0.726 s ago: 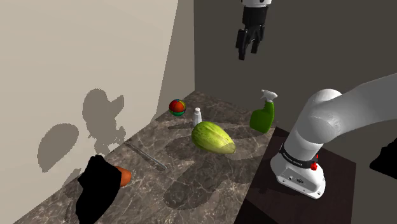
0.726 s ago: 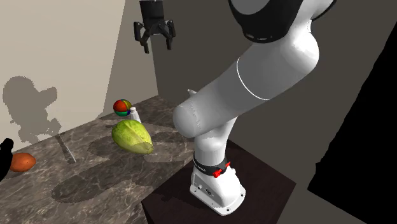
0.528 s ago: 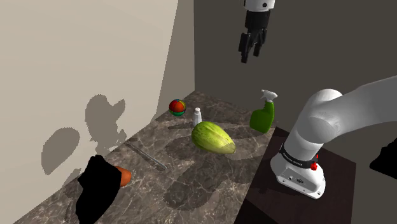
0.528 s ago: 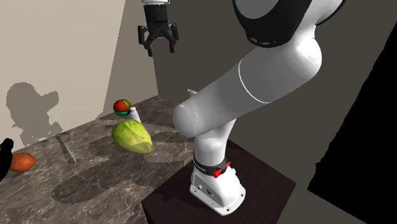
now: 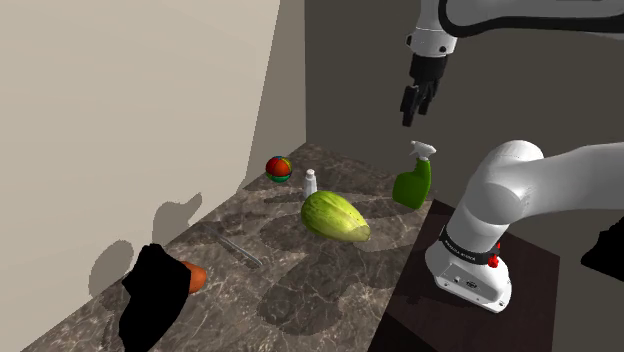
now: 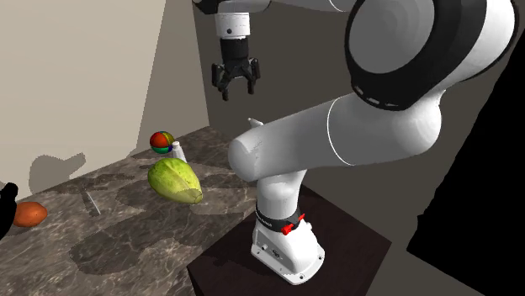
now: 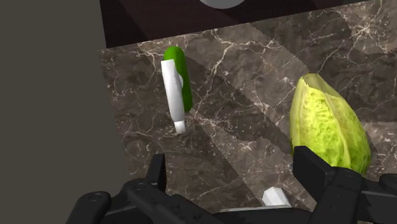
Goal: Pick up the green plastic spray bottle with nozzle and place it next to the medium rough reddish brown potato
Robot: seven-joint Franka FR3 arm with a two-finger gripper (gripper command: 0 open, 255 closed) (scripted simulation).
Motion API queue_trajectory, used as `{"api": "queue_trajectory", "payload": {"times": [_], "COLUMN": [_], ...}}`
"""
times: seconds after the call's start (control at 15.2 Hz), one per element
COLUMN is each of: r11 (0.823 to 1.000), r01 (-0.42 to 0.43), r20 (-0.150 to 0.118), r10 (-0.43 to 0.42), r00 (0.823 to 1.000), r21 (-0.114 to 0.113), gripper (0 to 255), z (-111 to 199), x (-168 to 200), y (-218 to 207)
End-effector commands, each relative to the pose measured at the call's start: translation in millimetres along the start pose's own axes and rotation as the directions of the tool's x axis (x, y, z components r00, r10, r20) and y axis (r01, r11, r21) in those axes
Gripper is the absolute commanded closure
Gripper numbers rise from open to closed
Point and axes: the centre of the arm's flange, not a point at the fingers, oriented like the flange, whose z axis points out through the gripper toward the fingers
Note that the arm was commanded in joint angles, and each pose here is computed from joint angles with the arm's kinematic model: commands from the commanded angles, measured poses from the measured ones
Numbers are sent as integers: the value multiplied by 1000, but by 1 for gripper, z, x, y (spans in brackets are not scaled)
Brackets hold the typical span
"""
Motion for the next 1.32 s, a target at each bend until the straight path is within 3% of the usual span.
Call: {"api": "queue_trajectory", "payload": {"times": [0.0,0.33,0.86,1.25], "r11": [1000,1000,1000,1000], "r01": [6,18,18,18], "r20": [-2,-5,-5,-5], "r10": [-6,-17,-18,-18], "r00": [1000,1000,1000,1000], "r21": [2,8,8,8], "gripper": [0,0,0,0], "z": [21,70,111,111], "x": [-15,-48,-49,-49], "y": [12,42,43,43]}}
